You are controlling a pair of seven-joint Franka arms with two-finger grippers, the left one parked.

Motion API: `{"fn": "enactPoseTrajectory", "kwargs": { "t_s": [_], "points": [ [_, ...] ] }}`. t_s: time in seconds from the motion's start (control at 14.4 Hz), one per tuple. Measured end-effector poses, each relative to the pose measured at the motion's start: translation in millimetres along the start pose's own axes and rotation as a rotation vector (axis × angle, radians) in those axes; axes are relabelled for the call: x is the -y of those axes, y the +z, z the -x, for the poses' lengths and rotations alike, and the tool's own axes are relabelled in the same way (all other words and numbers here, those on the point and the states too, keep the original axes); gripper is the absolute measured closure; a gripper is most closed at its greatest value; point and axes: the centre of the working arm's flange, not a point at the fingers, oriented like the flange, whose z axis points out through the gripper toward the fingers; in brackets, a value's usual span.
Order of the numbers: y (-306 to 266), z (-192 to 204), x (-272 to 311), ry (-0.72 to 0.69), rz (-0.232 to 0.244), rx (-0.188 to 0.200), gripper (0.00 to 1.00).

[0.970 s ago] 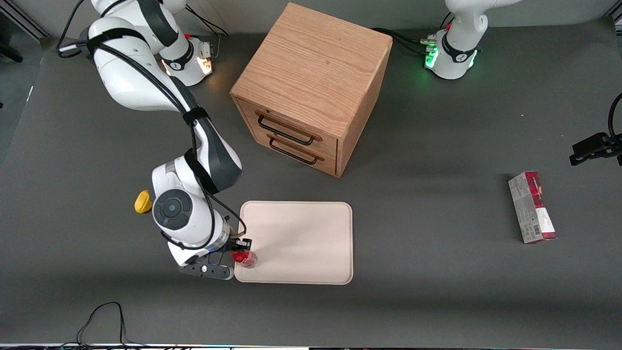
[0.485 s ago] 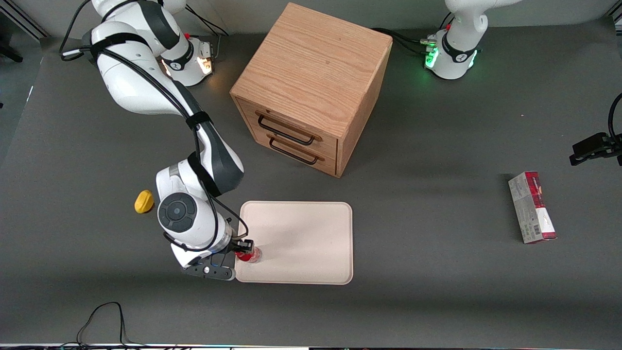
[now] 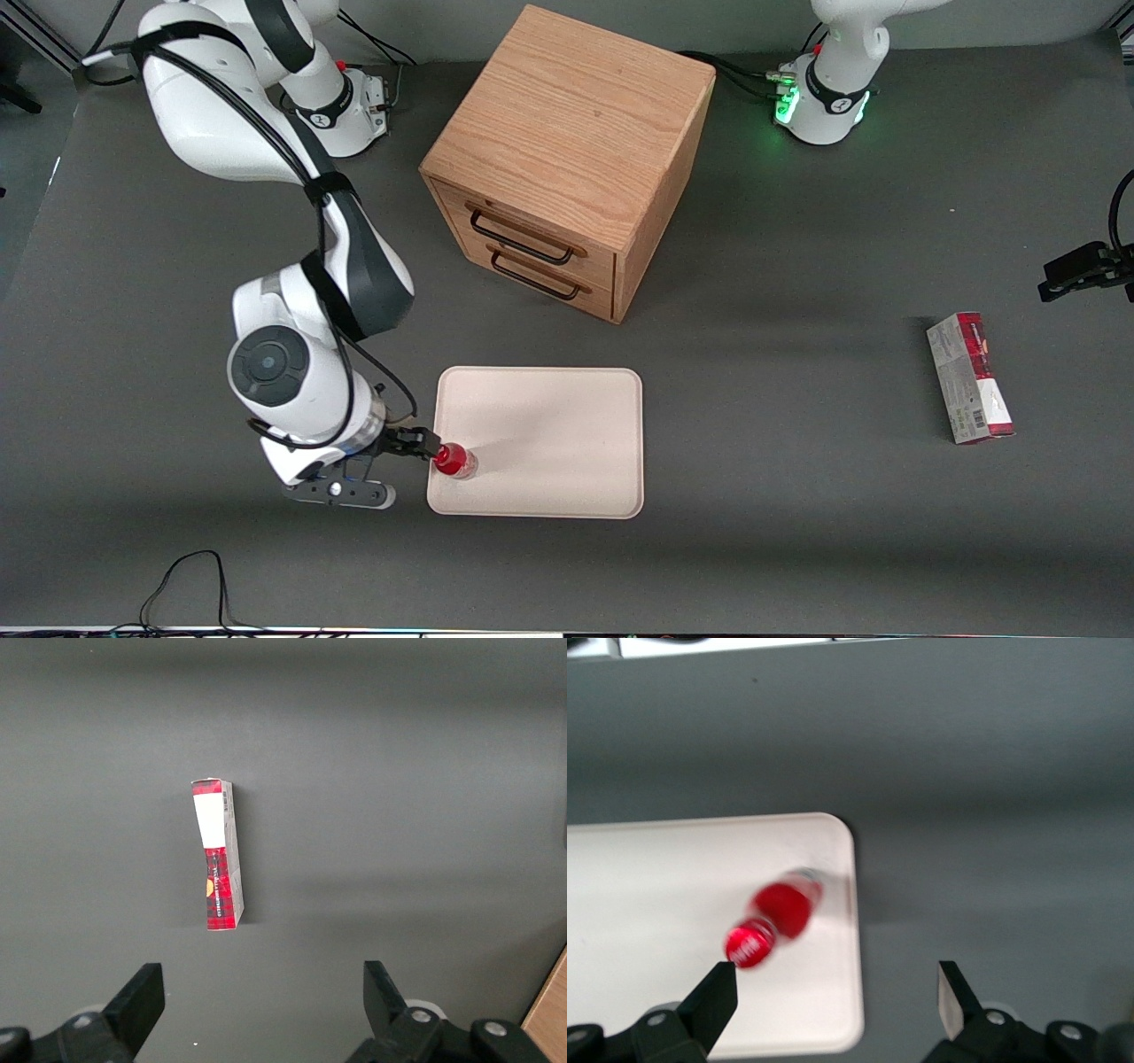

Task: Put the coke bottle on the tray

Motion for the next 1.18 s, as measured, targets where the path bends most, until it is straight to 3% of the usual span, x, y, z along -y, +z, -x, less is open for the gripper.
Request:
{"fn": "enactPoseTrajectory", "kwargs": {
  "t_s": [0.21, 0.35, 0.55, 0.69, 1.18],
  "points": [
    [-43, 6, -43, -0.106, 0.063, 0.057, 0.0],
    [-75, 12, -84, -0.15, 0.068, 0.083, 0.0],
    [-121, 41, -182, -0.149, 0.033, 0.123, 0.0],
    [-147, 70, -238, -0.112, 0.01, 0.13, 0.0],
    [-186, 152, -303, -0.043, -0.062, 0.123, 0.0]
  ]
}}
